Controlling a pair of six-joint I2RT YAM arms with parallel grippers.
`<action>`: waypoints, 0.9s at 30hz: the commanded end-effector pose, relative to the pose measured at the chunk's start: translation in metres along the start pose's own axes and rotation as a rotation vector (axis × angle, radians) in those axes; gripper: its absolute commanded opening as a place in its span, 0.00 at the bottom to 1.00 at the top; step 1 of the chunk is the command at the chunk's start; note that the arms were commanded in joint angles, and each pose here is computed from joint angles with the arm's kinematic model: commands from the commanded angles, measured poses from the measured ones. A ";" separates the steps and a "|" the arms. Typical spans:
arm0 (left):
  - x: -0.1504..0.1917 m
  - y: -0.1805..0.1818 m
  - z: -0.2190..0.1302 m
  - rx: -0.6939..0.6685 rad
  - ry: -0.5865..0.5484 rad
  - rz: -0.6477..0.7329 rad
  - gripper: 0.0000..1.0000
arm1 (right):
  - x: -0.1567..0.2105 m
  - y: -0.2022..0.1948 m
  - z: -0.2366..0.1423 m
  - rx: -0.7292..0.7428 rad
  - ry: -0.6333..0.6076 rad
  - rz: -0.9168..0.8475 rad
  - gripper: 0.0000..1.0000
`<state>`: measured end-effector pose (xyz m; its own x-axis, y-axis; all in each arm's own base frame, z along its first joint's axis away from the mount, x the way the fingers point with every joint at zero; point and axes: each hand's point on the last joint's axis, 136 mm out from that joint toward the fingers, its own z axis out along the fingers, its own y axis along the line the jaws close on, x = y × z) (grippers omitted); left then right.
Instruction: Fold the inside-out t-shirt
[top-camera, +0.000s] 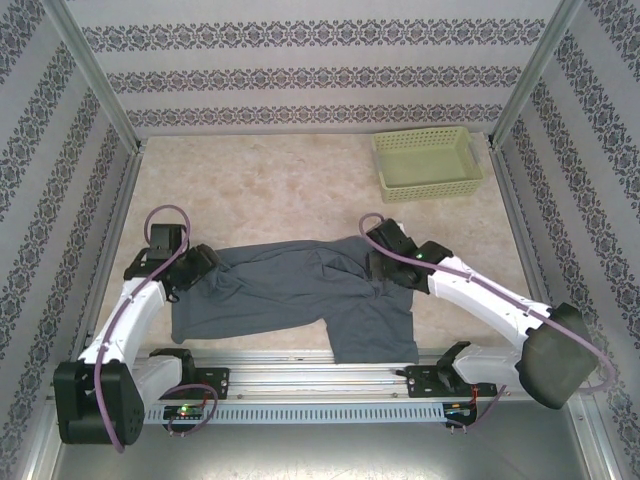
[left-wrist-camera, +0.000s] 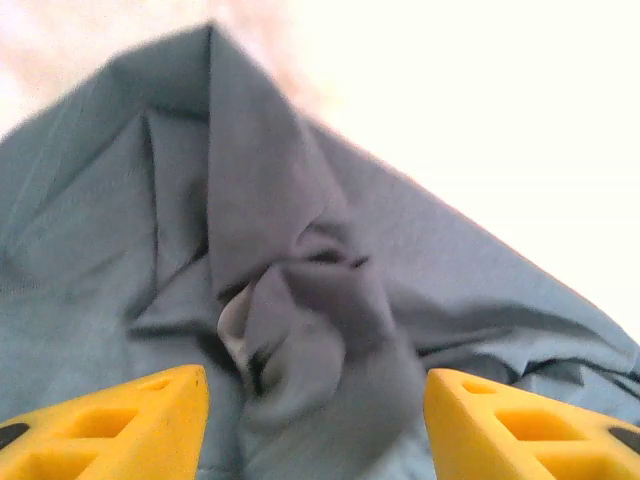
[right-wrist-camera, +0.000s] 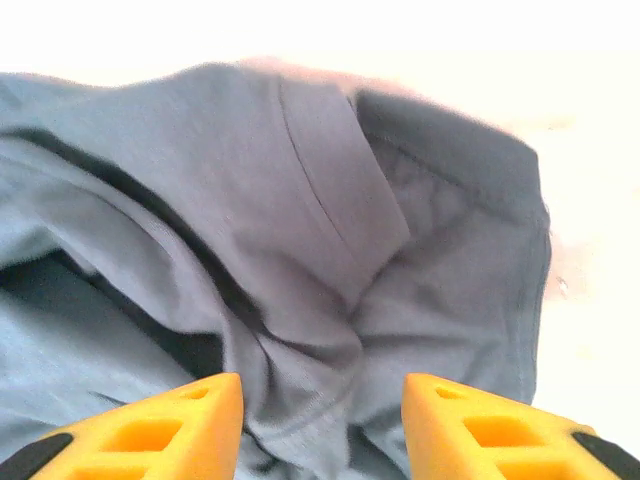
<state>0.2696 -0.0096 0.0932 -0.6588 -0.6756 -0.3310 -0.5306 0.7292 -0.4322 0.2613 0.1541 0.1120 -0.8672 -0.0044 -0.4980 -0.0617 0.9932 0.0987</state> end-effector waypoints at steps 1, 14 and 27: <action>0.007 0.011 0.005 -0.058 0.030 0.042 0.59 | -0.009 0.026 0.004 -0.072 0.020 -0.039 0.46; 0.026 0.019 0.030 -0.060 0.119 0.055 0.57 | -0.019 0.070 0.057 -0.066 0.092 -0.171 0.42; 0.022 0.013 0.036 -0.090 0.126 0.114 0.31 | -0.046 0.047 0.045 0.041 0.034 -0.184 0.00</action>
<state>0.2554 -0.0207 0.0341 -0.7746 -0.6033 -0.1896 -0.5317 0.7837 -0.3211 0.3134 0.2220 0.0728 -0.8844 -0.2125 -0.4155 -0.2317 0.9728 -0.0043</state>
